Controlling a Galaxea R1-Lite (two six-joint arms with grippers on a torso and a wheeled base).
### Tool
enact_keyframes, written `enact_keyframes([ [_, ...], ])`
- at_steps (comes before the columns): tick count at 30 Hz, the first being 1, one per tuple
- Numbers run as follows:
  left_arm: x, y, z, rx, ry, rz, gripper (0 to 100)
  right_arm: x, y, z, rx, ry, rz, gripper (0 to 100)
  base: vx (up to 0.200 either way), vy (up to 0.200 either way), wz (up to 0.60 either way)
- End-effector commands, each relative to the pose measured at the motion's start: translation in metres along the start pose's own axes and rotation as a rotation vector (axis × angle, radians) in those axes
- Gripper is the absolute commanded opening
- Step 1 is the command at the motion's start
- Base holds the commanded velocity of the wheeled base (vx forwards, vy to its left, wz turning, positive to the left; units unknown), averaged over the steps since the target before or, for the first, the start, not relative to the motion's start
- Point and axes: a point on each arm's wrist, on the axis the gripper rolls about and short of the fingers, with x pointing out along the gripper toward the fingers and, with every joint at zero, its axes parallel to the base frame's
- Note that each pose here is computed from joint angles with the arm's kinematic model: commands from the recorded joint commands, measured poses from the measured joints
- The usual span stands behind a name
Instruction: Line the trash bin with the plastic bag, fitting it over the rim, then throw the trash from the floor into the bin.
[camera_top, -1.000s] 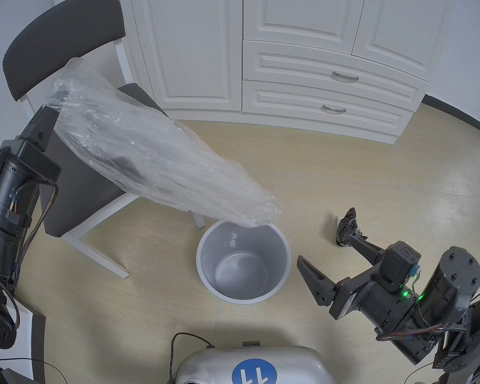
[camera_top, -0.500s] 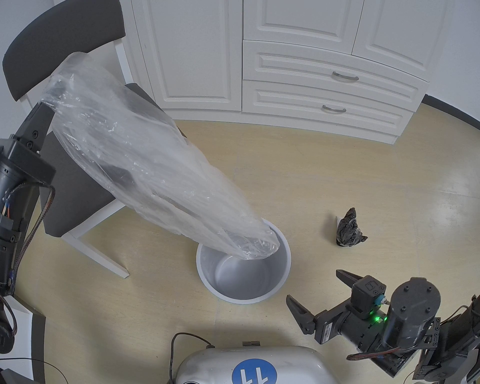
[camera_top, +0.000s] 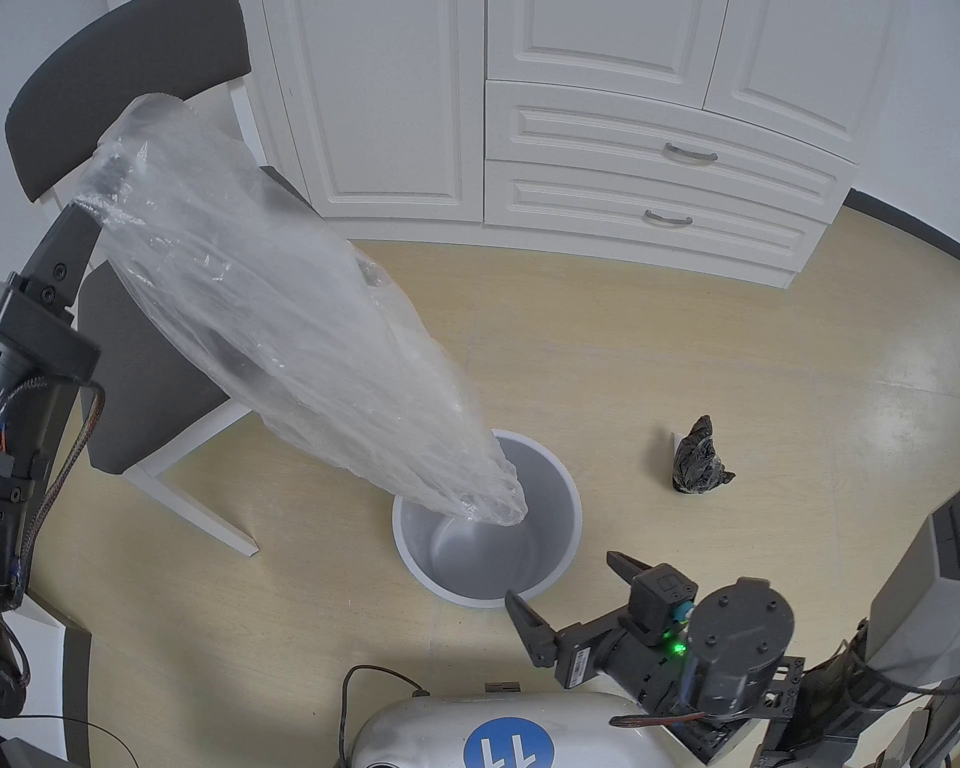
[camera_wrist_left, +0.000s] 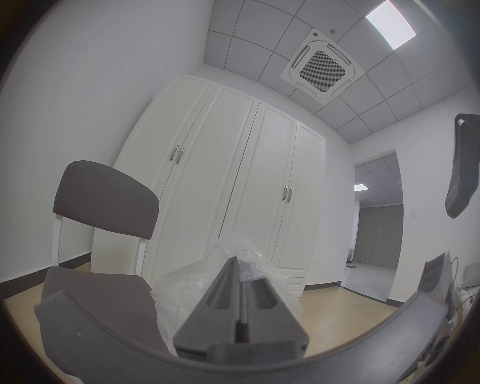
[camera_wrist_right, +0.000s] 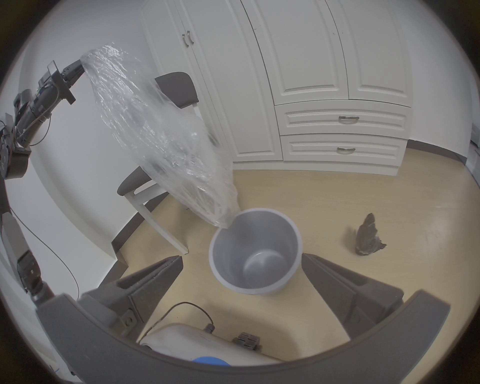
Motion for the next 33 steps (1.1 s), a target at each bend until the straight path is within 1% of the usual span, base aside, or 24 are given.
enact_keyframes([
  [1, -0.001, -0.001, 0.001, 0.002, -0.001, -0.002, 0, 0.022, 0.011, -0.026, -0.014, 0.052, 0.007, 100, 0.000, 0.000, 0.00],
  [5, -0.002, -0.001, -0.002, 0.031, 0.008, -0.004, 0, 0.035, 0.021, -0.028, 0.050, 0.033, 0.012, 100, 0.000, 0.000, 0.00],
  [6, -0.002, -0.001, -0.002, 0.031, 0.008, -0.004, 0, 0.035, 0.021, -0.028, 0.052, 0.033, 0.012, 100, 0.000, 0.000, 0.00],
  [7, -0.002, -0.001, -0.001, 0.034, 0.006, -0.006, 0, 0.041, 0.022, -0.022, 0.081, 0.005, 0.005, 100, 0.000, 0.000, 0.00],
  [9, -0.003, -0.001, 0.001, 0.034, 0.000, -0.005, 0, 0.046, 0.023, -0.015, 0.101, -0.025, -0.003, 100, 0.000, 0.000, 0.00],
  [10, -0.003, -0.001, 0.001, 0.034, 0.000, -0.005, 0, 0.046, 0.023, -0.015, 0.101, -0.025, -0.003, 100, 0.000, 0.000, 0.00],
  [12, -0.004, -0.001, 0.002, 0.035, -0.004, -0.005, 0, 0.055, 0.018, -0.006, 0.128, -0.067, -0.034, 100, 0.000, 0.000, 0.00],
  [14, -0.004, -0.001, 0.003, 0.035, -0.007, -0.005, 0, 0.064, 0.017, 0.000, 0.156, -0.101, -0.042, 100, 0.000, 0.000, 0.00],
  [17, -0.004, -0.001, 0.003, 0.035, -0.006, -0.005, 0, 0.077, 0.016, 0.004, 0.227, -0.144, -0.052, 100, 0.000, 0.000, 0.00],
  [18, -0.004, -0.001, 0.003, 0.035, -0.006, -0.005, 0, 0.078, 0.016, 0.003, 0.229, -0.145, -0.055, 100, 0.000, 0.000, 0.00],
  [20, -0.005, -0.001, 0.001, 0.035, 0.000, -0.007, 0, 0.089, 0.016, 0.006, 0.266, -0.181, -0.075, 100, 0.000, 0.000, 0.00],
  [22, -0.005, -0.002, 0.002, 0.030, 0.000, -0.013, 0, 0.093, 0.018, 0.007, 0.301, -0.210, -0.063, 100, 0.000, 0.000, 0.00],
  [23, -0.005, -0.002, 0.002, 0.030, 0.000, -0.013, 0, 0.093, 0.017, 0.008, 0.304, -0.214, -0.063, 100, 0.000, 0.000, 0.00],
  [24, -0.005, -0.004, 0.002, 0.021, 0.001, -0.021, 0, 0.097, 0.020, 0.007, 0.340, -0.245, -0.050, 100, 0.000, 0.000, 0.00],
  [27, -0.006, -0.006, 0.001, 0.012, 0.005, -0.033, 0, 0.105, 0.022, 0.008, 0.360, -0.283, -0.050, 100, 0.000, 0.000, 0.00],
  [31, -0.006, -0.006, 0.001, 0.011, 0.007, -0.034, 0, 0.116, 0.005, 0.029, 0.388, -0.356, -0.102, 100, 0.000, 0.000, 0.00],
  [32, -0.006, -0.006, 0.001, 0.011, 0.007, -0.034, 0, 0.119, -0.003, 0.038, 0.400, -0.389, -0.120, 100, 0.000, 0.000, 0.00],
  [33, -0.006, -0.006, 0.001, 0.011, 0.007, -0.034, 0, 0.119, -0.003, 0.038, 0.400, -0.389, -0.120, 100, 0.000, 0.000, 0.00],
])
